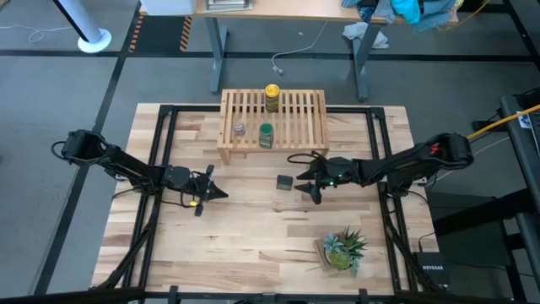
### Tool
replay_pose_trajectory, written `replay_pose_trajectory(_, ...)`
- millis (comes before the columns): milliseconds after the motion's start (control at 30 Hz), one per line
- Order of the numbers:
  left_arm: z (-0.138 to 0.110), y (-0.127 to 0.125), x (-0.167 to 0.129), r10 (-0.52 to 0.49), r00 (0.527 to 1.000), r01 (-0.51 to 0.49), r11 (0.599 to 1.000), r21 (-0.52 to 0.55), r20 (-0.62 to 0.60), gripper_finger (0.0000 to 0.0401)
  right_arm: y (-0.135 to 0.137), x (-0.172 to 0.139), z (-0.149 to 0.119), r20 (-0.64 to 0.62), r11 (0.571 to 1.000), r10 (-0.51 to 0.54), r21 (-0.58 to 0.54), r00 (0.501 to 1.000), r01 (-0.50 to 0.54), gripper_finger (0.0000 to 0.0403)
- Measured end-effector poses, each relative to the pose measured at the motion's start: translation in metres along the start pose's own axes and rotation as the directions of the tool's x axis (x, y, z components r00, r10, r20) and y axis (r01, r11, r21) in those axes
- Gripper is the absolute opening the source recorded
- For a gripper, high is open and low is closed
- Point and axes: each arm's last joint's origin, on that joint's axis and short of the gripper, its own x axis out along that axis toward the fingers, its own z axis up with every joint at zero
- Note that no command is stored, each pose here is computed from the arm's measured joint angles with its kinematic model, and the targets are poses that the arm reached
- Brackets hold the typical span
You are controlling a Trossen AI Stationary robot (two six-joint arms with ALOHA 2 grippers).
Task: Shelf spices
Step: Put the black seasoning can on the shelf
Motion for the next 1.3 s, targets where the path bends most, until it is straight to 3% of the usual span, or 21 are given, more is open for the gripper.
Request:
replay_pose_trajectory(833, -0.003, 0.000, 0.000, 0.000, 1.000, 0.000, 1.000, 0.003, -0.028, 0.0000, 0.023, 0.004, -0.013, 0.084, 0.956, -0.237, -0.158, 0.968, 0.248, 0.0221)
replay_pose_trajectory(1300, -0.003, 0.000, 0.000, 0.000, 1.000, 0.000, 1.000, 0.003, -0.030, 0.0000, 0.026, 0.043, -0.015, 0.045, 0.929, -0.280, -0.241, 0.959, 0.282, 0.0221)
